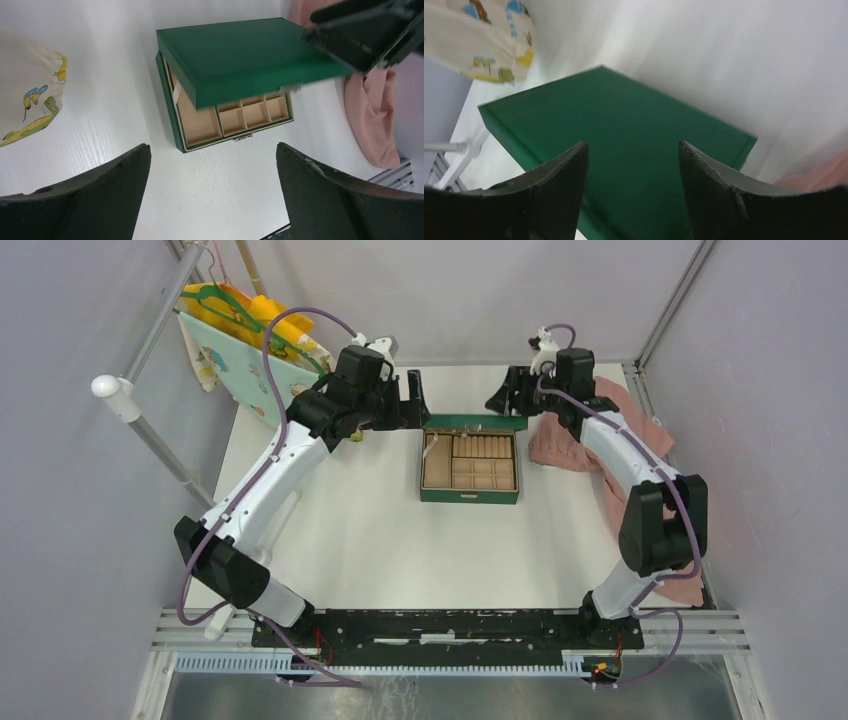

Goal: Organize the mixed jewelry

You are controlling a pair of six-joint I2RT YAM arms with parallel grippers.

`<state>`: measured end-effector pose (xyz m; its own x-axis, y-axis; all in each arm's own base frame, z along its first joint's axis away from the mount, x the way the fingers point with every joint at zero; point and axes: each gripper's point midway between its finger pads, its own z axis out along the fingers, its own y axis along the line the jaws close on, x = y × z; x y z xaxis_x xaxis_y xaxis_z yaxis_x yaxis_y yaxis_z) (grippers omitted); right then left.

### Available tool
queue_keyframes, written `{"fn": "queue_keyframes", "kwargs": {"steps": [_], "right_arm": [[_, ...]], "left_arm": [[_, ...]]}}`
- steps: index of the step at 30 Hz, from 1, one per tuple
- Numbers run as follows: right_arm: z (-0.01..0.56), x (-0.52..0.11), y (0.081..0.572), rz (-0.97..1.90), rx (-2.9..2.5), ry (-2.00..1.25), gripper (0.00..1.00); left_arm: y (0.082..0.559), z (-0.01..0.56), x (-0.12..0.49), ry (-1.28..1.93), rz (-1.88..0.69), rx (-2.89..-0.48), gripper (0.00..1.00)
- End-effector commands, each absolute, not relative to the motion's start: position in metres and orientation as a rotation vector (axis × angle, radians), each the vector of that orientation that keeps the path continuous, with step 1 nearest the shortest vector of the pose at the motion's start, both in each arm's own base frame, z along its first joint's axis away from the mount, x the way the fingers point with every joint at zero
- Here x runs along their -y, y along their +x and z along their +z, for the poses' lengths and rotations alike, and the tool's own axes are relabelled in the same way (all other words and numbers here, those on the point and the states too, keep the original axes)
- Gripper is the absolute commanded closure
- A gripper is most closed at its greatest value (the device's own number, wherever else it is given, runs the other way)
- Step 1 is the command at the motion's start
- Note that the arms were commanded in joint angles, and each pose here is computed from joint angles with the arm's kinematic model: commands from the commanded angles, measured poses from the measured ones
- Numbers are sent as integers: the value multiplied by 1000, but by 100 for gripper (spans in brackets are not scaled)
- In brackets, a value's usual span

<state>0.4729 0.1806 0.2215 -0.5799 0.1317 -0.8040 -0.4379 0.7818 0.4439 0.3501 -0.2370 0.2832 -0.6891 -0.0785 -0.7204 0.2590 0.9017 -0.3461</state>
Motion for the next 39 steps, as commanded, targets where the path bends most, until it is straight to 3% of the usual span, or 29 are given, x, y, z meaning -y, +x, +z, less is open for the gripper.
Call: {"fn": "queue_keyframes", "kwargs": {"steps": [1, 7, 14, 20, 23, 31, 35, 39], "right_arm": [[203, -184, 416, 835, -2081, -308, 29], [188, -166, 369, 753, -2112, -296, 29], [200, -152, 364, 522, -2127, -293, 30], [203, -172, 370, 330, -2227, -339, 51], [176, -179, 361, 325, -2304, -323, 59], [39, -154, 299, 260, -2567, -297, 54], [82, -152, 319, 214, -2468, -312, 52], [176, -157, 358, 199, -2234, -279, 47]], "left_arm": [[360, 305, 246, 95, -608, -2202, 0], [361, 298, 253, 114, -632, -2215, 0], [356, 256, 269, 113, -661, -2323, 0], [339, 194, 298, 170, -563, -2480, 3], [332, 156, 299, 148, -443, -2544, 9], [308, 48, 282, 149, -249, -2735, 13], [314, 73, 279, 235, -129, -2684, 13], [339, 167, 290, 241, -217, -2472, 10]]}}
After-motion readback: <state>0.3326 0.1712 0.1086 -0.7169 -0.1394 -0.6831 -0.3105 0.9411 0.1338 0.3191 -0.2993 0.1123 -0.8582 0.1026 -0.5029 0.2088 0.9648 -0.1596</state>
